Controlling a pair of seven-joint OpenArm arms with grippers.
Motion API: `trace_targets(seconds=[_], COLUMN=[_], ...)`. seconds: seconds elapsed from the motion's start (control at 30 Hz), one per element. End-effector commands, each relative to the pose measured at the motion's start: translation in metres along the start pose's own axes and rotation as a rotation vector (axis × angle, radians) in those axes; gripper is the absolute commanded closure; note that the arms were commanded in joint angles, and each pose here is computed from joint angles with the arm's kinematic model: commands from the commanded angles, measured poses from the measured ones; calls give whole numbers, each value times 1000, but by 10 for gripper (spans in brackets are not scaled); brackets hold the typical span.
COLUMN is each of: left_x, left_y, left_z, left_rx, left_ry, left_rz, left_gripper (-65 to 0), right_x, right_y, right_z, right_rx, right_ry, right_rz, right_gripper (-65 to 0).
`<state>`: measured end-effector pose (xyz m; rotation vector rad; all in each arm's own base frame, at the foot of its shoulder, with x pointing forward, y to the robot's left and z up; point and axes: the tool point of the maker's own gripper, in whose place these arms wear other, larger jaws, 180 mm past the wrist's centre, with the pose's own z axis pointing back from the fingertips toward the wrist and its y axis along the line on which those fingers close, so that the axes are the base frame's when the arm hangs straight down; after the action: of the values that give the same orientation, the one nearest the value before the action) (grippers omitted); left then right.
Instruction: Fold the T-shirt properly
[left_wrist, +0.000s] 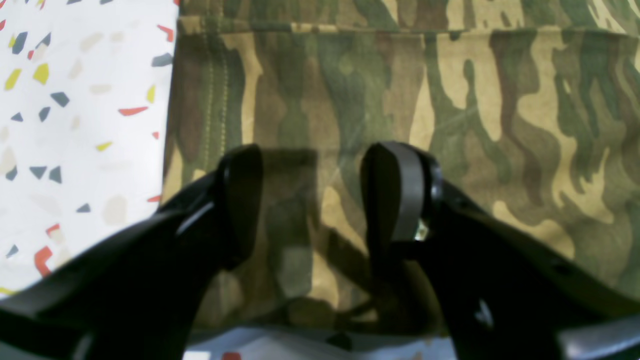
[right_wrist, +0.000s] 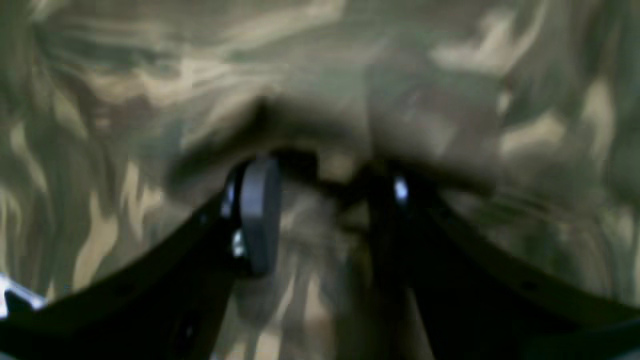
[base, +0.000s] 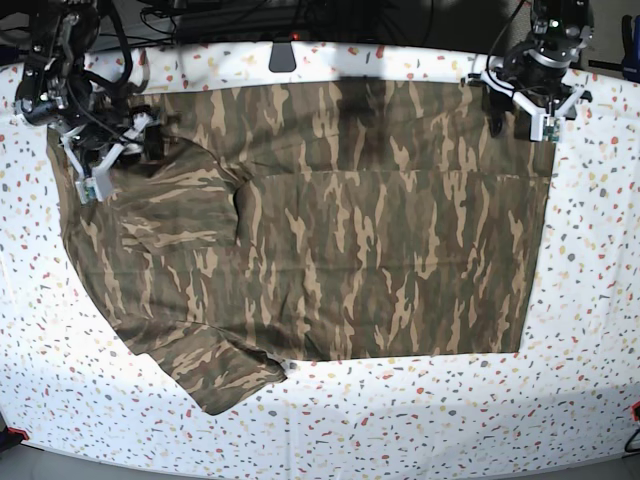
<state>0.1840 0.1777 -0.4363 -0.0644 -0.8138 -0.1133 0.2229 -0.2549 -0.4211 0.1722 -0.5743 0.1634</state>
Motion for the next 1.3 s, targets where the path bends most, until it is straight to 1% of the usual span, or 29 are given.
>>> trace_targets(seconds=[0.0, 0.1, 0.17, 0.63, 0.77, 1.03, 1.17, 1.27], left_x=[-31, -45, -54, -86, -96, -115, -111, -99], left_y=[3, 4, 4, 0, -1, -4, -5, -7], left_z=[6, 14, 19, 37, 45, 59, 59, 57], left_rx=[6, 5, 3, -3, -6, -10, -11, -16], left_ry=[133, 174, 194, 294, 323, 374, 364, 330], left_rz=[-8, -13, -12, -6, -4, -1, -3, -10], left_gripper=[-341, -341, -341, -341, -341, -341, -341, -341], right_x=[-12, -31, -37, -73, -76, -66, -60, -58], right_y=[-10, -5, -1, 19, 22, 25, 27, 27], right_z=[-1, -2, 3, 33, 37, 43, 45, 46], right_rx=[-27, -2, 8, 10, 10, 4, 1, 1], right_ry=[63, 111, 117, 204, 216, 214, 197, 191], right_rz=[-3, -36, -36, 40, 53, 90, 104, 108], right_gripper=[-267, -267, -267, -267, -267, -267, -267, -267])
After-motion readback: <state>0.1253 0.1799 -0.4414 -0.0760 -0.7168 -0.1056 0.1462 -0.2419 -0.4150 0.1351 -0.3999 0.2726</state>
